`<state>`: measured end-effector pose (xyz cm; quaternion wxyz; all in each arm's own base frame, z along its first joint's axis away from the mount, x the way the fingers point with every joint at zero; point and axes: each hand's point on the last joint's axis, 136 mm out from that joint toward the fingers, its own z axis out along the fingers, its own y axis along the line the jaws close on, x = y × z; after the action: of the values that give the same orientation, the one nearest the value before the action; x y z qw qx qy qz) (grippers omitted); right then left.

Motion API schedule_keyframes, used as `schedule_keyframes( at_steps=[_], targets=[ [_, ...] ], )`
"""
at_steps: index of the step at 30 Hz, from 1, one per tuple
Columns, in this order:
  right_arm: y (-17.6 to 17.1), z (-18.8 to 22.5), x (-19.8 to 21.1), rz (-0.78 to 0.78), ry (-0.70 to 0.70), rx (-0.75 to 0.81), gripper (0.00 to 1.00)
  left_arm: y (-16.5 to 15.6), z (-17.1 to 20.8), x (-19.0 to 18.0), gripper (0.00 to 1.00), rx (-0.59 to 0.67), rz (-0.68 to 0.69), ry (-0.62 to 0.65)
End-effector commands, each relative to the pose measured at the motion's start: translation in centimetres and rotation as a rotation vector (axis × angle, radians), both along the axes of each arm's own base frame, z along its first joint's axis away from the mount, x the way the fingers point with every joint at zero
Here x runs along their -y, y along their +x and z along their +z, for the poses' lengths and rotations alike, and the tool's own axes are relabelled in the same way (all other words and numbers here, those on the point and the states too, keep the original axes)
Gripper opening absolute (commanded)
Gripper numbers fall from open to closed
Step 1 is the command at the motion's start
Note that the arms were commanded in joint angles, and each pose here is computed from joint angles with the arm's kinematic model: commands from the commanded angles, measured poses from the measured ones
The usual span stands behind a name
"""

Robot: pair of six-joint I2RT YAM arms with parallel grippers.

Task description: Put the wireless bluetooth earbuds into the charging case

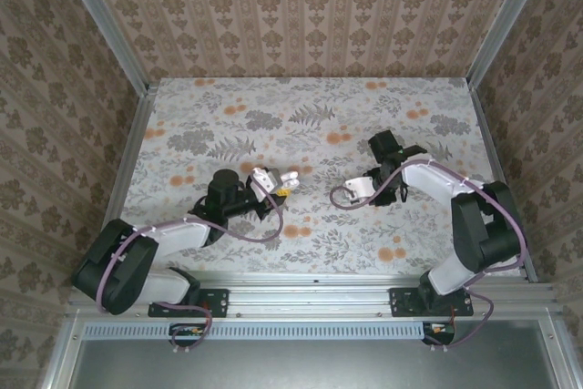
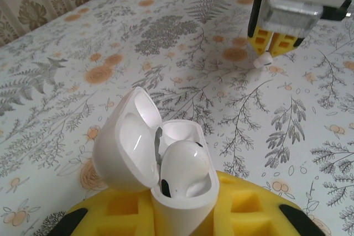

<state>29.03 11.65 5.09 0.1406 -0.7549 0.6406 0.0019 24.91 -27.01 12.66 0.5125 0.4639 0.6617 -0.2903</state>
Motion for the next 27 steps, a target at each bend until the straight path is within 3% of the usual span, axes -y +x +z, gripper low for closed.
schedule_keyframes(
  at_steps=[1,11,18,27],
  targets=[
    [0.0,1.1,-1.4,-0.051,0.110,0.007,0.15,0.6,0.9,0.3,0.00,0.031,-0.005,-0.014],
    [0.4,2.6,-3.6,-0.098,0.261,0.002,0.15,0.7,0.4,0.6,0.00,0.012,-0.010,-0.021],
    [1.1,6.8,-7.4,-0.214,0.569,-0.017,0.15,1.1,-0.1,1.1,0.00,-0.009,-0.009,-0.071],
    [-0.5,13.2,-10.6,-0.275,0.959,-0.118,0.14,1.2,1.4,2.4,0.00,0.028,-0.065,-0.188]
  ],
)
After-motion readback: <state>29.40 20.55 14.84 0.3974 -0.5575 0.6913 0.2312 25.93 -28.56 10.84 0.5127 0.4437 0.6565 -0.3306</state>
